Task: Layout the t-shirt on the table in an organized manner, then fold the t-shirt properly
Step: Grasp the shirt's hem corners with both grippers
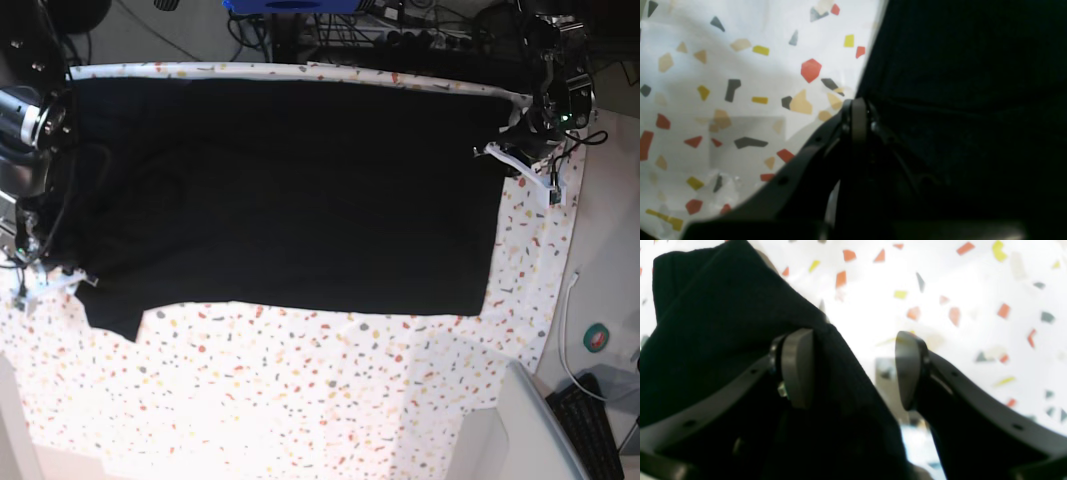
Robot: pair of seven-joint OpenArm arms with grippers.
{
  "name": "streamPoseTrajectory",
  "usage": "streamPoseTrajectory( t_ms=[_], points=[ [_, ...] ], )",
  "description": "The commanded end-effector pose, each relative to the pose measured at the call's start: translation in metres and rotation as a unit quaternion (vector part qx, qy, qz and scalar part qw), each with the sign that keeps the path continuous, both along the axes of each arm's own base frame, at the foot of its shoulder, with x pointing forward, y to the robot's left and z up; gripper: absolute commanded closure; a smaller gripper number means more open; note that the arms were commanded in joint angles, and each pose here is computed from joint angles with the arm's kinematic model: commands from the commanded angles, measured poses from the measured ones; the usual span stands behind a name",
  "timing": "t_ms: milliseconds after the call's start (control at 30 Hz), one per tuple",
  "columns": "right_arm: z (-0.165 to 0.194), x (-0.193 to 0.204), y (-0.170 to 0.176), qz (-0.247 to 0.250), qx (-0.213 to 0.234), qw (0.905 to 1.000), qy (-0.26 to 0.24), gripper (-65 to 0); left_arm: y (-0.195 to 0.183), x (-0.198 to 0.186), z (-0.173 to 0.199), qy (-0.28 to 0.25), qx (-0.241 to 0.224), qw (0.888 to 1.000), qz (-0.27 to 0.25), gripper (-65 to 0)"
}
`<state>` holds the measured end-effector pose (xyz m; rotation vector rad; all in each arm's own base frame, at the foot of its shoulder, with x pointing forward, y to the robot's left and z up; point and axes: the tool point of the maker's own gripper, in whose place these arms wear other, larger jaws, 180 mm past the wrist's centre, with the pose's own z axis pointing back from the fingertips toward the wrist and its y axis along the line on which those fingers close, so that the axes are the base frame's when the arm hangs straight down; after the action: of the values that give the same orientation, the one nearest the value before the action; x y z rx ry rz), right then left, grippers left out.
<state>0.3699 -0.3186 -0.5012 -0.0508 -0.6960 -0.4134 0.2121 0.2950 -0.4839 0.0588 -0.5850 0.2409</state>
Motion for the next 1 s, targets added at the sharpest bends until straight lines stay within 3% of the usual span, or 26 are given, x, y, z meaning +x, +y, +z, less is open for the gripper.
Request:
streamPoseTrajectory(
  t_ms=[0, 167, 467, 767, 967],
  points=[
    [-0.005, -0.016, -0.011, -0.007, -0.012, 0.9997, 0.021, -35.4, 0.010, -0.005, 0.001, 0.014, 0.016, 1.000, 0.002, 0.0],
    [0.015, -0.016, -0.006, 0.010, -0.038, 0.9992, -0.004, -35.4, 0.013, -0.004, 0.003, 0.014, 0.020, 1.000, 0.001, 0.0],
    [0.079, 0.033, -0.006, 0.021, -0.048, 0.9977, -0.042, -35.9, 0.010, -0.003, 0.003, 0.011, 0.017, 1.000, 0.000, 0.0],
    [0.053, 0.060, 0.010, 0.016, -0.001, 0.9991, -0.039, -36.0, 0.012, -0.002, 0.005, 0.010, 0.019, 1.000, -0.001, 0.0],
    [0.029, 0.057, 0.025, 0.044, -0.013, 0.9986, -0.028, -35.6, 0.012, -0.003, 0.003, 0.012, 0.018, 1.000, 0.001, 0.0]
  ],
)
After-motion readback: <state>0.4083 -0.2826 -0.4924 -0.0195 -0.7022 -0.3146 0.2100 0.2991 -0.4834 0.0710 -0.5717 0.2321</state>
